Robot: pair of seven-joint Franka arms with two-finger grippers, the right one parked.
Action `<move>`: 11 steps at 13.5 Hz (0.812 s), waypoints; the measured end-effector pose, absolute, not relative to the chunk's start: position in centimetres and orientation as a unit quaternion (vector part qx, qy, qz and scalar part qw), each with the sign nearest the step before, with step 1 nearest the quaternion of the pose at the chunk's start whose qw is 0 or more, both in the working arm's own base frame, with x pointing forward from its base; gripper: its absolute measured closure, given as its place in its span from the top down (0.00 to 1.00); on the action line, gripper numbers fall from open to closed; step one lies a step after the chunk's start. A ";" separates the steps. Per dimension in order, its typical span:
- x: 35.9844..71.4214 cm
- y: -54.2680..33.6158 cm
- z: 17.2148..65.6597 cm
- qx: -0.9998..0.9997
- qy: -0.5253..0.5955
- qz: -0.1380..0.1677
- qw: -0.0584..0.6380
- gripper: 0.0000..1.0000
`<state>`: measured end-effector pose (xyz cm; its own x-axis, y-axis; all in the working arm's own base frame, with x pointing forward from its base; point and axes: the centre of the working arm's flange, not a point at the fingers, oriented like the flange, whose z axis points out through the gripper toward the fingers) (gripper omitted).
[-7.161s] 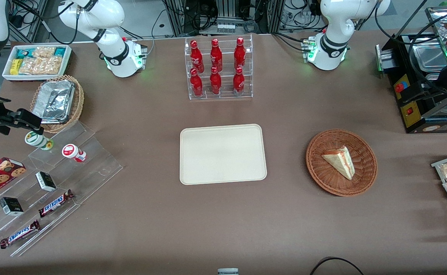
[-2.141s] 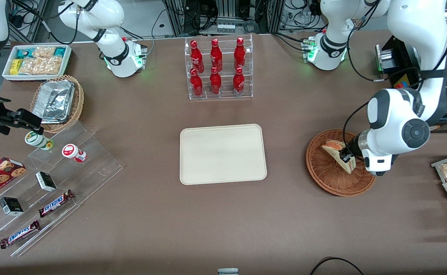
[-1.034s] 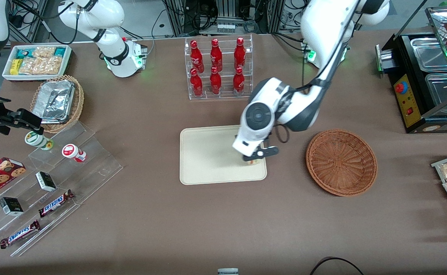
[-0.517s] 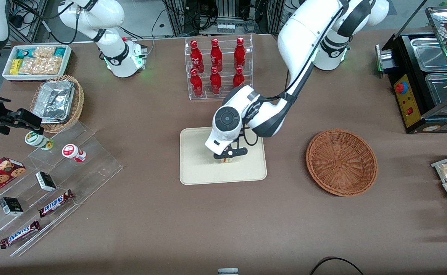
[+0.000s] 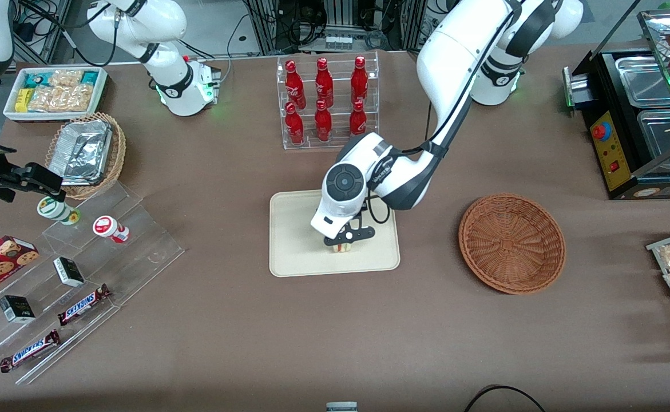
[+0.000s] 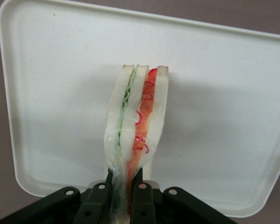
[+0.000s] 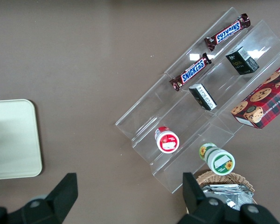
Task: Place sandwich from basket to tray
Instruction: 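Lower the sandwich onto the cream tray with the left gripper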
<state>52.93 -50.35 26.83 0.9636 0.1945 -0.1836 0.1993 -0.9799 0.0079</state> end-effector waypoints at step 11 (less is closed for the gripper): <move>53.1 -50.0 24.7 0.990 0.108 -0.095 0.006 0.15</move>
